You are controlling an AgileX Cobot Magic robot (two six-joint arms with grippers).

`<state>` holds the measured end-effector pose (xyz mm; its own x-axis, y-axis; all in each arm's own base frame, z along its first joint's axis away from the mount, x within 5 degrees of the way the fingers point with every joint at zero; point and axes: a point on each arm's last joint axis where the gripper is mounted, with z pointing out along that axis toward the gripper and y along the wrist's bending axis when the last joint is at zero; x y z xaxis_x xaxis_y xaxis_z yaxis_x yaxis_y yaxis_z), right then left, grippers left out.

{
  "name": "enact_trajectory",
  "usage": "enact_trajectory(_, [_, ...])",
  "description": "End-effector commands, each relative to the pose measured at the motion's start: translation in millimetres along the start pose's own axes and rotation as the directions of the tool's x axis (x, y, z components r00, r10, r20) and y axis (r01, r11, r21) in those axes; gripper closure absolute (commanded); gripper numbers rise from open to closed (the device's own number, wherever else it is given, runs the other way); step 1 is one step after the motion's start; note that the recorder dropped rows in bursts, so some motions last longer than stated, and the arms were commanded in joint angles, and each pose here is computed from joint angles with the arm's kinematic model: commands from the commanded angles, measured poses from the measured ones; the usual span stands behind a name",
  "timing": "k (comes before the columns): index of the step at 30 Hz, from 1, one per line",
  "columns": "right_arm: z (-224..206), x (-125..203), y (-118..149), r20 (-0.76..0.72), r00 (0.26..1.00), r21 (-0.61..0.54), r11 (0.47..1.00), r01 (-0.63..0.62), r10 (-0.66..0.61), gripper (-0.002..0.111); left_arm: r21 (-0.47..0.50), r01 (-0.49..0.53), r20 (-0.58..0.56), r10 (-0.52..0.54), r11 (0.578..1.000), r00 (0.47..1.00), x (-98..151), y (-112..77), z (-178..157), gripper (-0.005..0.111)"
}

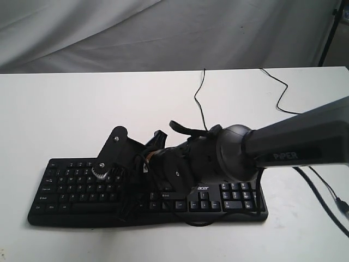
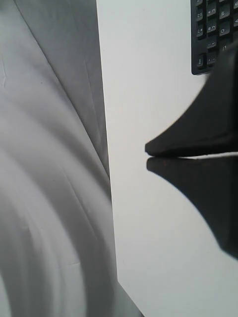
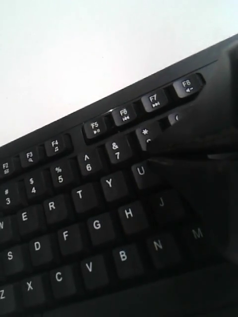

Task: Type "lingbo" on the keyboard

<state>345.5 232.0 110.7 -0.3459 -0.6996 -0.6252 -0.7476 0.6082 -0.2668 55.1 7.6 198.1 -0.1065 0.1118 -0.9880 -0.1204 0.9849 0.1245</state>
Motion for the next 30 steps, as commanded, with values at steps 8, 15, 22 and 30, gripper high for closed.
enact_trajectory(8, [-28, -25, 5, 0.043, 0.998, -0.020, 0.999, 0.040, -0.039, 0.108, 0.004, 0.003, -0.003, -0.003, 1.000, 1.000, 1, -0.4, 1, 0.106])
enact_trajectory(15, [-28, -32, 26, 0.057, 0.996, -0.053, 0.996, 0.079, -0.075, 0.108, 0.004, 0.003, -0.003, -0.003, 1.000, 1.000, 1, -0.4, 1, 0.106])
enact_trajectory(22, [-22, -27, 27, 0.041, 0.997, -0.060, 0.996, 0.071, -0.069, 0.108, 0.004, 0.003, -0.003, -0.003, 1.000, 1.000, 1, -0.4, 1, 0.106])
enact_trajectory(30, [-11, -19, 31, 0.021, 0.998, -0.064, 0.996, 0.065, -0.064, 0.108, 0.004, 0.003, -0.003, -0.003, 1.000, 1.000, 1, -0.4, 1, 0.106])
